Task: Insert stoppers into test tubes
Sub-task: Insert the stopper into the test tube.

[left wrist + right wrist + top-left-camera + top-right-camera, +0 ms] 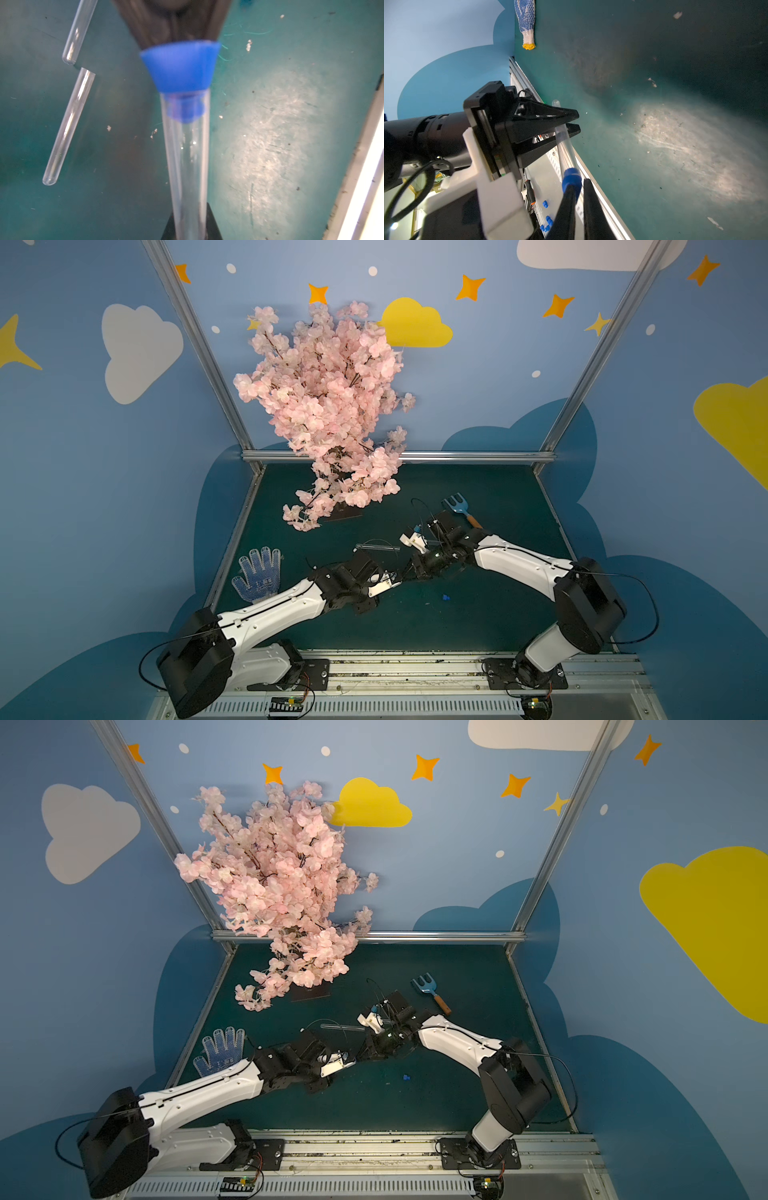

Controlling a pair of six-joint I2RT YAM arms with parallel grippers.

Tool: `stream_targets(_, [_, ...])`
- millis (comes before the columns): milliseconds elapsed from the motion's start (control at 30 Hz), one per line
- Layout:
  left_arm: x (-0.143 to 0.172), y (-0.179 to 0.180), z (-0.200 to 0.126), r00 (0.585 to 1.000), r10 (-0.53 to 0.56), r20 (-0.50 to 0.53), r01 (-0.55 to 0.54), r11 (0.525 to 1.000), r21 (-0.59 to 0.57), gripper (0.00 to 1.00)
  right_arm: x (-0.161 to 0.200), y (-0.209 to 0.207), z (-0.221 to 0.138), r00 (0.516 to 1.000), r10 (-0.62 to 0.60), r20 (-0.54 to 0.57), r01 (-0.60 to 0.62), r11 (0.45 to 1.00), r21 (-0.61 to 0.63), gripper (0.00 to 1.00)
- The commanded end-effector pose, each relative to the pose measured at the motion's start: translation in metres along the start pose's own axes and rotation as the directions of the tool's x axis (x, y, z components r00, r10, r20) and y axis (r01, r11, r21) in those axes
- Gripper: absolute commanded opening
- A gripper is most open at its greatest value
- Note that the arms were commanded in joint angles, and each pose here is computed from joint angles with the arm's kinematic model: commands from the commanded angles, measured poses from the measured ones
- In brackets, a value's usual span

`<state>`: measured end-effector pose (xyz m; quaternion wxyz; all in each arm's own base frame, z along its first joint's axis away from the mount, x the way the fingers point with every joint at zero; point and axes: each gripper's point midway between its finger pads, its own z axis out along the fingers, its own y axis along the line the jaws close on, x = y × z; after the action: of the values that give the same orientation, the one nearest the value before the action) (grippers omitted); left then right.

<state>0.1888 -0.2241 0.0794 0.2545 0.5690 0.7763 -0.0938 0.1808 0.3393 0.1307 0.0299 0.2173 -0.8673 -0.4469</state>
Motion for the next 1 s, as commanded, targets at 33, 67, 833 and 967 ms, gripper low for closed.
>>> stream_targets(33, [-0.181, -0.002, -0.111, 0.673, 0.168, 0.720, -0.180, 0.982, -0.062, 0.02, 0.002, 0.021, 0.027, 0.990, -0.139, -0.018, 0.137, 0.988, -0.075, 0.12])
stream_targets(67, [-0.180, -0.002, -0.112, 0.673, 0.164, 0.722, -0.176, 0.983, -0.059, 0.02, 0.001, 0.019, 0.025, 0.991, -0.135, -0.012, 0.133, 0.989, -0.067, 0.12])
stream_targets(833, [-0.150, -0.004, -0.093, 0.680, 0.303, 0.668, -0.239, 0.953, -0.188, 0.02, 0.018, 0.036, -0.015, 0.979, -0.204, 0.025, 0.205, 0.971, -0.119, 0.22])
stream_targets(967, [-0.135, -0.002, -0.076, 0.733, 0.289, 0.616, -0.230, 0.957, -0.176, 0.02, 0.019, 0.035, -0.030, 0.979, -0.198, 0.051, 0.201, 0.976, -0.083, 0.21])
